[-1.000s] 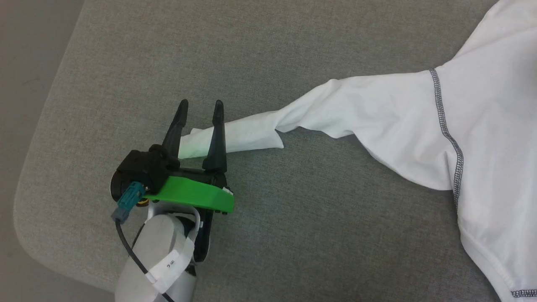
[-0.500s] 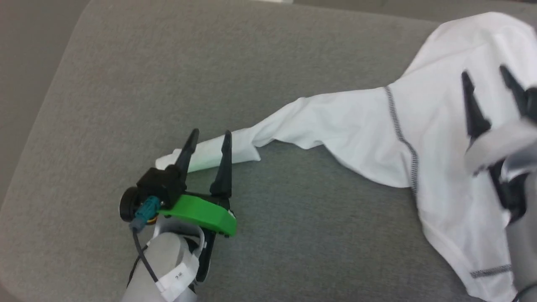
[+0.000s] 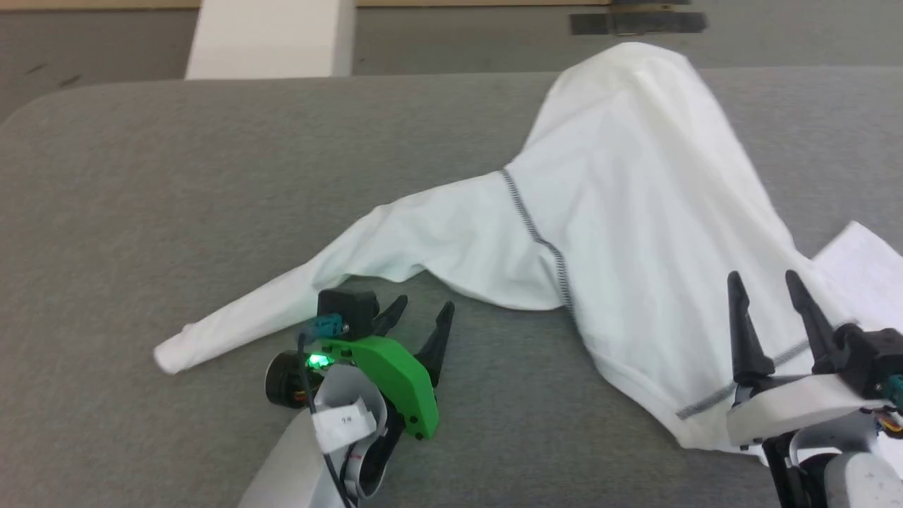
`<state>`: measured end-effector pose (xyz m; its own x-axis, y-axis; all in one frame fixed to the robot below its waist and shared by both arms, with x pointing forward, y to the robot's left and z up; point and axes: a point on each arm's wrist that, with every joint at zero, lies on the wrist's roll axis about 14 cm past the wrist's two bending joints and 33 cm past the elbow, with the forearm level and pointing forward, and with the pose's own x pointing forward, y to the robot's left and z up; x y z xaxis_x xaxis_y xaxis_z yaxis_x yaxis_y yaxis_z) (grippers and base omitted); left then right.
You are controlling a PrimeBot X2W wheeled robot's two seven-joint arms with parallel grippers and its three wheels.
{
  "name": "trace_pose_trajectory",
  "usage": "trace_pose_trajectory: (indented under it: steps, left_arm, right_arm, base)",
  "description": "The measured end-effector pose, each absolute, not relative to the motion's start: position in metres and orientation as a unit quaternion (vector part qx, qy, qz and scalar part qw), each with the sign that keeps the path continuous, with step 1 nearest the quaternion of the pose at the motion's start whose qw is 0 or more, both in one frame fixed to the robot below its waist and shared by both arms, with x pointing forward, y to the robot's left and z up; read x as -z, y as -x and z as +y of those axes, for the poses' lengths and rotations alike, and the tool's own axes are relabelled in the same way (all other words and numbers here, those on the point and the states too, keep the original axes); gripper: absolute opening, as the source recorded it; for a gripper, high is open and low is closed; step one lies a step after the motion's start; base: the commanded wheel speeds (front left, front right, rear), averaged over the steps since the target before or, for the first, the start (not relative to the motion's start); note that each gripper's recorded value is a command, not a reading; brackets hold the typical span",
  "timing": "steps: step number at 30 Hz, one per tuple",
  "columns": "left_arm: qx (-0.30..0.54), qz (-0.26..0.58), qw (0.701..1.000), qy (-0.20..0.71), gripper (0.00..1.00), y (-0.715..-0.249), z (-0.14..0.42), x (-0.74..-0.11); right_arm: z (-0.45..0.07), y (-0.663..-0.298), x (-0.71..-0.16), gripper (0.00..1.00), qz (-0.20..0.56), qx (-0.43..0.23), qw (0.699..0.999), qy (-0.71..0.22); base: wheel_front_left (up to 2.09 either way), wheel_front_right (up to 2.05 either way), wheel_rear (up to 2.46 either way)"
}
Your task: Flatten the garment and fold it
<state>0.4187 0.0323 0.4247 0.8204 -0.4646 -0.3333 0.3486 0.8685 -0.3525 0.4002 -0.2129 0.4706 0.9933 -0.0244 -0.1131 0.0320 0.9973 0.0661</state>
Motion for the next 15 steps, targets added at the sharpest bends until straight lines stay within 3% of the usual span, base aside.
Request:
trace_pose_trajectory:
  steps: [15]
  left_arm:
    - [0.214,0.314,0.914,0.141,1.0,-0.445,-0.013,-0.408]
  right_arm:
    - [-0.247,-0.357,-0.485,1.0,0.041,0.073,0.995,-0.057]
  base:
    - [0.0,0.0,0.0]
